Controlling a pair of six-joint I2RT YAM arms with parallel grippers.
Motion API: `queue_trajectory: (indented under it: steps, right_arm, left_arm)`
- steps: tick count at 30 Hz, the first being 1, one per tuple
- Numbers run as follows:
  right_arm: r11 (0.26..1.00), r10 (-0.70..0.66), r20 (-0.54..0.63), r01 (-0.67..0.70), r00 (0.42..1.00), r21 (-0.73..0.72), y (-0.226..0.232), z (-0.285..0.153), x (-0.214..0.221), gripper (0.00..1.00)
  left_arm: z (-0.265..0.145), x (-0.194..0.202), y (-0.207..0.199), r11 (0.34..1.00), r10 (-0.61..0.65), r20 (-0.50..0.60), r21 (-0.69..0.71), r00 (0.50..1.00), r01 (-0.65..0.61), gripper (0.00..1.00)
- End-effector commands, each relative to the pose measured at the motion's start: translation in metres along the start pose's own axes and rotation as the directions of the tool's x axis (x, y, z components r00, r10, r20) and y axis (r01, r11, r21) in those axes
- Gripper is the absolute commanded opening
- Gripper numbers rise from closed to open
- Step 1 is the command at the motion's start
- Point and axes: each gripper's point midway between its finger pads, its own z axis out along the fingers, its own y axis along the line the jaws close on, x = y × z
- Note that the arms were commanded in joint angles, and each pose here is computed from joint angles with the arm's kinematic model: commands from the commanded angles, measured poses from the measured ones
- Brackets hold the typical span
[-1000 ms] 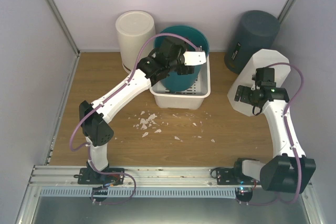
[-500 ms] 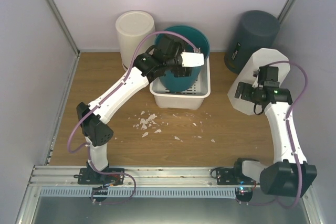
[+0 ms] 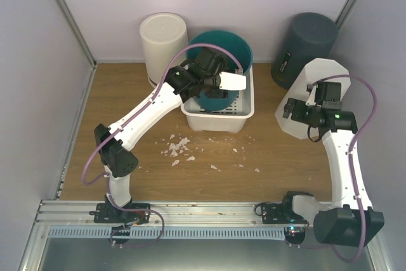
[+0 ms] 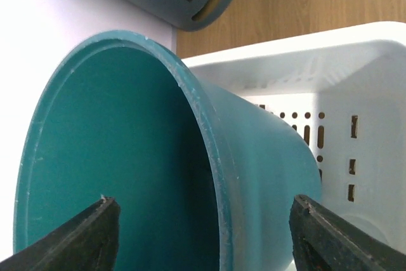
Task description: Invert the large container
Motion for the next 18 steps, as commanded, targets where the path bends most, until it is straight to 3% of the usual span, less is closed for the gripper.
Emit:
queue_trajectory:
  steps: [1, 9, 18]
  right_arm:
    - [0.999, -0.015, 0.006, 0.015, 1.0, -0.041, 0.007, -0.004, 0.006, 1.0]
    - [0.999, -0.026, -0.002, 0.026, 1.0, -0.041, 0.006, -0.001, 0.012, 1.0]
    - [0.998, -0.018, -0.009, 0.017, 1.0, -0.063, 0.009, 0.005, 0.016, 1.0]
  left_arm:
    - [0.019, 0.006, 0.004, 0.999, 0.029, -0.045, -0.019, 0.999, -0.03, 0.69]
    - [0.04, 0.019, -0.012, 0.997, 0.05, -0.113, 0.056, 0.992, -0.044, 0.55]
    - [0.037, 0.029, -0.013, 0.996, 0.069, -0.167, 0.063, 0.984, -0.059, 0.19]
